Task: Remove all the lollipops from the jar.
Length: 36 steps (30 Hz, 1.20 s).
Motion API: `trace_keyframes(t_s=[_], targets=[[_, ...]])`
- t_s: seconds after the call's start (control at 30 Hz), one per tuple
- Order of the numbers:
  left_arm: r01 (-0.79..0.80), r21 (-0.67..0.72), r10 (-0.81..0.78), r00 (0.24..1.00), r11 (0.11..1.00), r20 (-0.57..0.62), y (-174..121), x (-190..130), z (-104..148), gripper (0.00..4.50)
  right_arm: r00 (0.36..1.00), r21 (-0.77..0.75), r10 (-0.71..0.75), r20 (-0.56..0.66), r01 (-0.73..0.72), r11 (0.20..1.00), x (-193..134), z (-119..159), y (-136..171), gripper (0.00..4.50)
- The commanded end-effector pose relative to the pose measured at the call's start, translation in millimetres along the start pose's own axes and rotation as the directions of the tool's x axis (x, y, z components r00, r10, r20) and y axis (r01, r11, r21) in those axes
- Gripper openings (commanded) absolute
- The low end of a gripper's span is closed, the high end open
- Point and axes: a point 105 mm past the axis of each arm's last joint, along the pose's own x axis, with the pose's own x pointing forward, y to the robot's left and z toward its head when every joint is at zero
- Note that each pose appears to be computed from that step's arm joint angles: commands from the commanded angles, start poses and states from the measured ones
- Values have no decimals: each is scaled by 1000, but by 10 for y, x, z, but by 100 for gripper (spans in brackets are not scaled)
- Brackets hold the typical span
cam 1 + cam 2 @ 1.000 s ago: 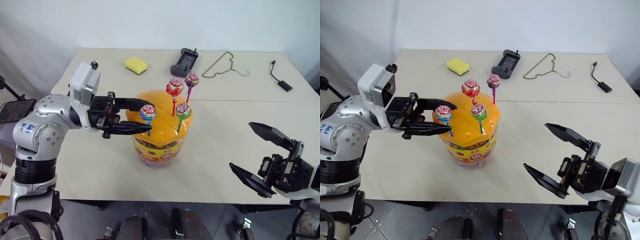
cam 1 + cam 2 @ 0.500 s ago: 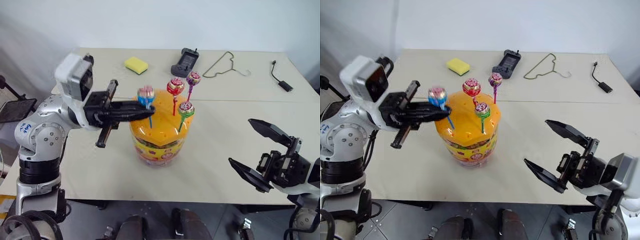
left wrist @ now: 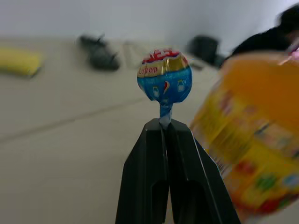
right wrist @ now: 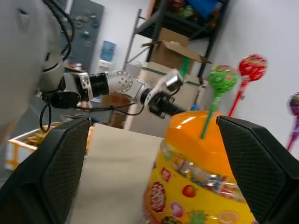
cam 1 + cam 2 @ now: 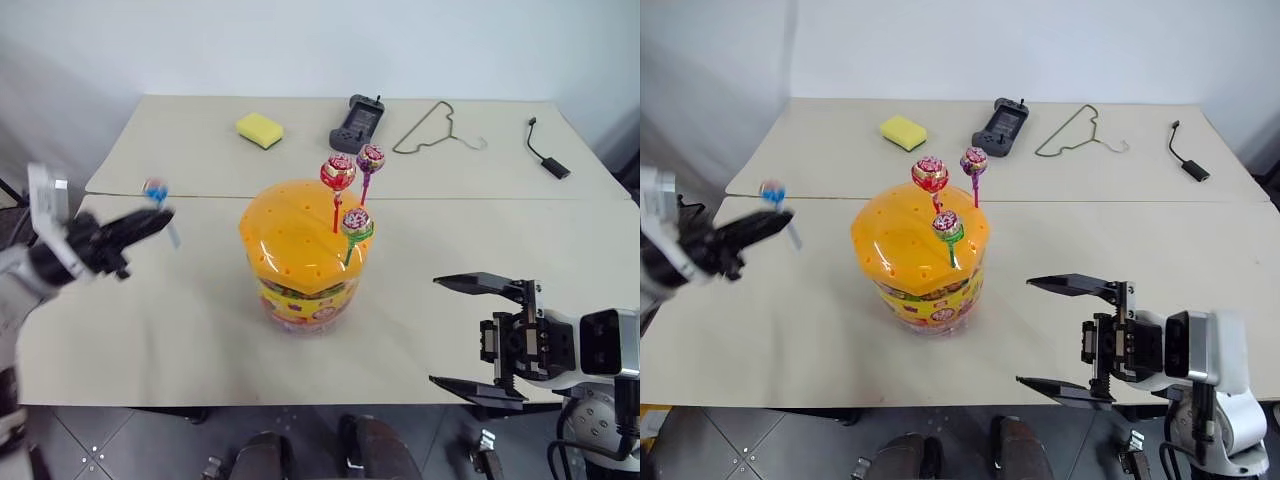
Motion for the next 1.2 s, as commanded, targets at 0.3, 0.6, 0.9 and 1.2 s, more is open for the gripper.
trace_keyframes(t_s=[0.3, 0.6, 0.9, 1.2], targets=[[-299, -18, 286, 928, 954, -237, 95, -746, -902, 52, 987, 59, 42, -153, -33, 998, -248, -233, -123, 450], [-168, 156, 193, 967, 973, -164, 94, -770, -654, 304, 991, 71, -52, -121, 61, 996, -301, -221, -245, 450], [147, 203, -179, 972, 968, 152, -303, -491, 49, 421, 991, 117, -117, -62, 123, 986, -277, -75, -509, 450], [469, 171, -491, 740, 866, 460, -1079, -219, 407, 421, 985, 259, -116, -125, 145, 955, 295, 24, -718, 450]])
